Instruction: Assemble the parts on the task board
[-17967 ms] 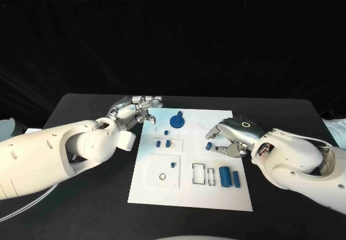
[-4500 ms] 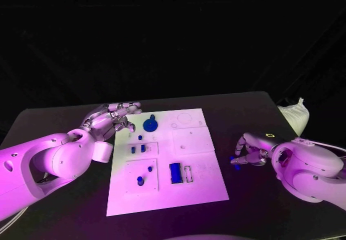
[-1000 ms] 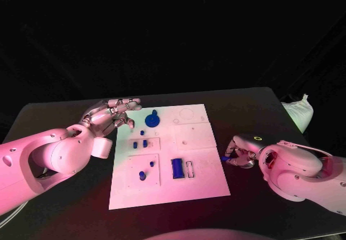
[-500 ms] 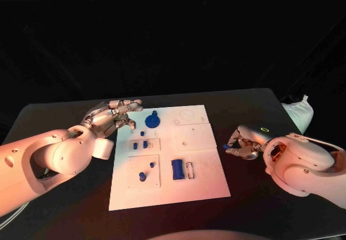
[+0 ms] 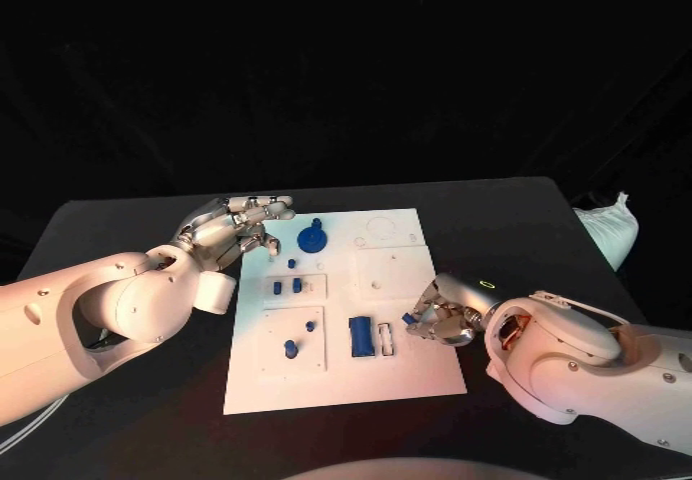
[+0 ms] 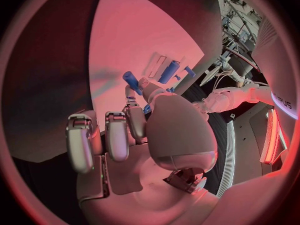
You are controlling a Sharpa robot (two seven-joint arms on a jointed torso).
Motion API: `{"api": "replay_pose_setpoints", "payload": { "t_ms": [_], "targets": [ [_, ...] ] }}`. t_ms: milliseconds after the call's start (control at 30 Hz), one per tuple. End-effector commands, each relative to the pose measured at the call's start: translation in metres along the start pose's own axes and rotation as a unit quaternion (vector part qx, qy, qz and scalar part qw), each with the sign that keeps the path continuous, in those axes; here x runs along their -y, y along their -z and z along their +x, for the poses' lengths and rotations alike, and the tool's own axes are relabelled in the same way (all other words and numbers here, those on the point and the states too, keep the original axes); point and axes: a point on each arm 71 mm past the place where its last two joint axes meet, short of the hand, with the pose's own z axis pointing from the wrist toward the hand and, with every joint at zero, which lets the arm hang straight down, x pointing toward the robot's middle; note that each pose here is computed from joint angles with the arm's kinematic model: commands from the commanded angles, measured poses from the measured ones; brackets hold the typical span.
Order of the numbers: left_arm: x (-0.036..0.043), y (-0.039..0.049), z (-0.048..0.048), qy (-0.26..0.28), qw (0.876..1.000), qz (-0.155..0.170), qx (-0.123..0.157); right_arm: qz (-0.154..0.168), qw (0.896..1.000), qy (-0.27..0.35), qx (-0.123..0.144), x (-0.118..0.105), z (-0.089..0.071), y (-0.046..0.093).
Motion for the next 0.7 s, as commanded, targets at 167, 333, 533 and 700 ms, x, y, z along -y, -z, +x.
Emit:
{"api": "replay_pose_setpoints", "payload": {
  "t_ms": [167, 333, 533, 700],
  "targets": [
    [0.0007, 0.0006, 0.0023, 0.001, 1.000, 0.003, -0.011, 0.017, 0.998, -0.054, -0.008, -0.011, 0.015, -0.006],
    [0.0007, 0.0006, 0.0024, 0.001, 1.000, 0.003, -0.012, 0.019, 0.998, -0.060, -0.009, -0.017, 0.020, -0.009],
    [0.0009, 0.0010, 0.0016, 0.001, 1.000, 0.003, -0.011, 0.027, 0.998, -0.052, -0.010, -0.016, 0.021, -0.011],
    [0.0009, 0.0013, 0.0012, 0.001, 1.000, 0.003, -0.010, 0.027, 0.999, -0.040, -0.022, -0.018, 0.024, -0.012]
  ]
}}
